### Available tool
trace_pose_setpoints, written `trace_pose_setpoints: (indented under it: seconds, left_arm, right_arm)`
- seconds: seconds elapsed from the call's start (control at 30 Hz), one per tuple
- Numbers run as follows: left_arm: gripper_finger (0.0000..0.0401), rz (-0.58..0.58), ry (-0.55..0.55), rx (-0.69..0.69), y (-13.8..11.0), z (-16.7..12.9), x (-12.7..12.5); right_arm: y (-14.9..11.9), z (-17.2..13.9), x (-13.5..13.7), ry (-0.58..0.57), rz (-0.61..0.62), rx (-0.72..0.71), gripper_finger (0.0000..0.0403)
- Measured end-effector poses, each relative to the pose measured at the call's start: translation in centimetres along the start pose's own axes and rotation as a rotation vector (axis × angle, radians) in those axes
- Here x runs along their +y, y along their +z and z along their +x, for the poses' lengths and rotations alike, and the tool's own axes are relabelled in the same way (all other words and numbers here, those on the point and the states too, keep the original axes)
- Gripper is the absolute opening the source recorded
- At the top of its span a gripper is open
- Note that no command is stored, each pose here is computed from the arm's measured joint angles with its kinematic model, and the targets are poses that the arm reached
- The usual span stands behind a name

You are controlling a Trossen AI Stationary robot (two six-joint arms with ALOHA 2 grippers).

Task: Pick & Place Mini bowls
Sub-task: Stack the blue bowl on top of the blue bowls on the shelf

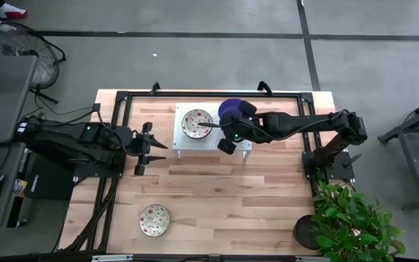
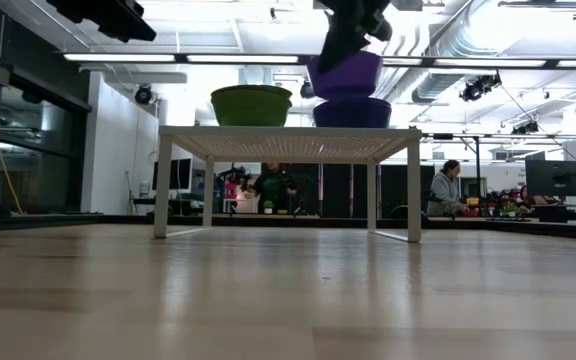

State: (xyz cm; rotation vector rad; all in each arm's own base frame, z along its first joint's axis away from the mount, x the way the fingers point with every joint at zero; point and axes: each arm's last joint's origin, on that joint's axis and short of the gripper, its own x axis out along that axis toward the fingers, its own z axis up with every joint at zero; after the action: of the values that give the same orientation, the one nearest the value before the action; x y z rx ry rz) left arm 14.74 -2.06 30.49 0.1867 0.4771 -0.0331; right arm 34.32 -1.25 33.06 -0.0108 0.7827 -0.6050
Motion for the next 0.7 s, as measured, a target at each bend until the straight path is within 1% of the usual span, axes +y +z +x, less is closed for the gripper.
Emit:
trace_pose_setpoints:
  seconds: [0.07, 0.23, 0.37, 0.5, 0.7]
  left_arm:
    - [0.0161, 0.011, -0.013, -0.002, 0.0, 0.0, 0.0]
    - [0.0161, 0.020, -0.027, -0.005, 0.0, 0.0, -0.1]
    - [0.0161, 0.028, -0.027, -0.012, 0.1, 0.0, -0.1]
    - [0.0161, 0.035, -0.043, -0.015, 0.1, 0.0, -0.1]
    - [0.0161, 0.035, -0.057, -0.016, 0.1, 0.0, -0.2]
  right_arm:
    - [-0.1, -0.1, -0.1, -0.022, 0.021, 0.003, 0.0000]
    - [-0.4, -0.3, 0.5, -0.031, 0.043, -0.003, 0.0000]
    - [-1.3, -0.1, 1.0, -0.072, 0.061, -0.008, 0.0000]
    - [-1.9, 0.2, 1.7, -0.096, 0.068, -0.048, 0.0000]
    - [-2.7, 1.0, 2.1, -0.086, 0.090, -0.051, 0.0000]
